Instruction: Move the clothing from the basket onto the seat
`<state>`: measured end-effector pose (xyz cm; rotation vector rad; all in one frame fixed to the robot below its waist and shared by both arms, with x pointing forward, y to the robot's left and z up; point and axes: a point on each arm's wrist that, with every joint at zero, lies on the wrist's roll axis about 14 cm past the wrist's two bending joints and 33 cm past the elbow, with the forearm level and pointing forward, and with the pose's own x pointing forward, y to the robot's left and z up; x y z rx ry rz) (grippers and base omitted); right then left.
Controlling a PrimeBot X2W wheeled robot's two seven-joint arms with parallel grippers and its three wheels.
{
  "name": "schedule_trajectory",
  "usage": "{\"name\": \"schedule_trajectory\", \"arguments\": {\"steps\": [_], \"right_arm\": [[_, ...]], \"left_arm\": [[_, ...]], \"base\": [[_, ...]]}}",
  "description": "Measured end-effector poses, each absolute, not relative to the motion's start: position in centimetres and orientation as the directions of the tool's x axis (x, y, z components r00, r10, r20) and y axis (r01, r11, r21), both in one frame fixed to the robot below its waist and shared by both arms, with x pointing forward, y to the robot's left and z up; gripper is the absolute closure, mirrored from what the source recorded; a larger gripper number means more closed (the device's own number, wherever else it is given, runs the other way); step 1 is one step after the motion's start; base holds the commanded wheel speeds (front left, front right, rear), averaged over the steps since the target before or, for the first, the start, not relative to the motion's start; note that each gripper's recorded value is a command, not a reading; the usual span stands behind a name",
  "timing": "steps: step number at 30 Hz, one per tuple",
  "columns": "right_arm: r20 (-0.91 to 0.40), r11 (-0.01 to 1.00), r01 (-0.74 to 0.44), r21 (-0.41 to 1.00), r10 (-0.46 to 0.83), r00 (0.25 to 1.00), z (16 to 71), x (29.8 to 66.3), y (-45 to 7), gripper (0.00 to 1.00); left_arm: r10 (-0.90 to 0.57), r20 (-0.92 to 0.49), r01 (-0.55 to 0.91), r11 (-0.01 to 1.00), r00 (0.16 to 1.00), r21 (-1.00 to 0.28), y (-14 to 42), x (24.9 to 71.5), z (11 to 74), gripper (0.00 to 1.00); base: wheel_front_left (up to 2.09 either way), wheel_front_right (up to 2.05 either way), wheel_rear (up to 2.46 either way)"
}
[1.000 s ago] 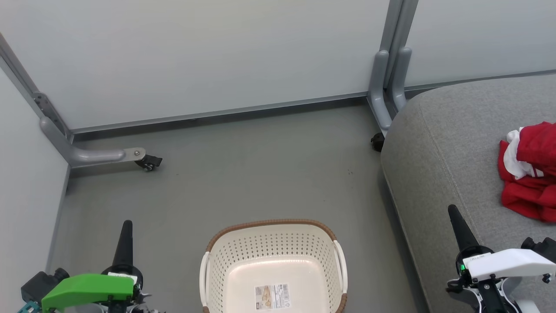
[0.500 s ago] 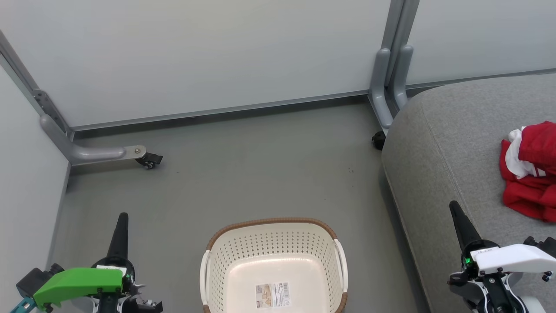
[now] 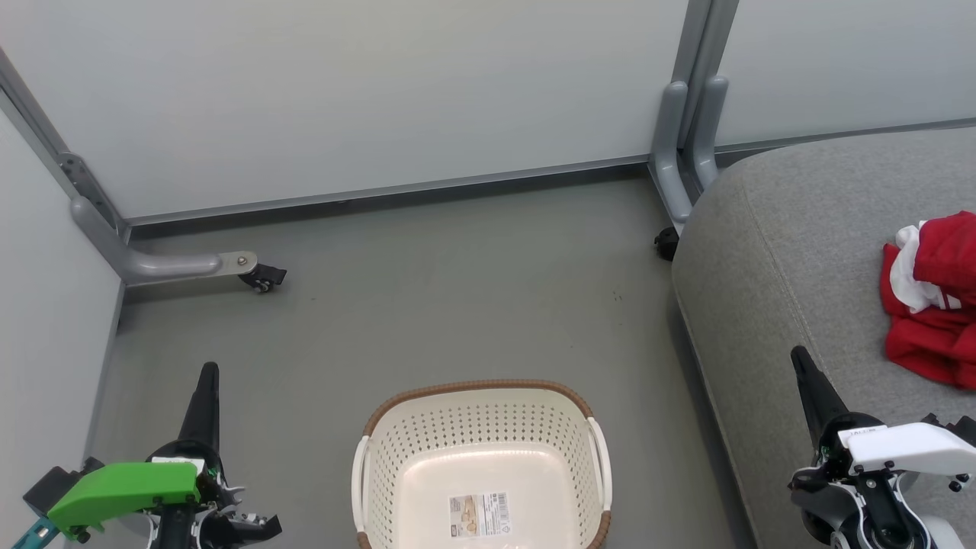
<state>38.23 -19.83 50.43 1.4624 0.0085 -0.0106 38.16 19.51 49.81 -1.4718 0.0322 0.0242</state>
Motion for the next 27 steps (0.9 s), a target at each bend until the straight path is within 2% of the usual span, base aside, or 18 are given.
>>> {"name": "schedule_trajectory", "arguments": {"steps": [15,27], "right_arm": [[-0.009,0.002,0.009,1.000,0.001,1.000,50.47,38.74,-19.96,1.00],[-0.007,-0.003,0.007,1.000,0.000,1.000,50.51,38.78,-19.99,1.00]], "left_arm": [[-0.002,-0.016,-0.016,0.002,1.000,-1.000,19.93,38.67,50.27,1.00],[0.000,-0.013,-0.013,-0.003,1.000,-1.000,20.01,38.72,50.37,1.00]], "base": [[0.00,0.00,0.00],[0.00,0.00,0.00]]}}
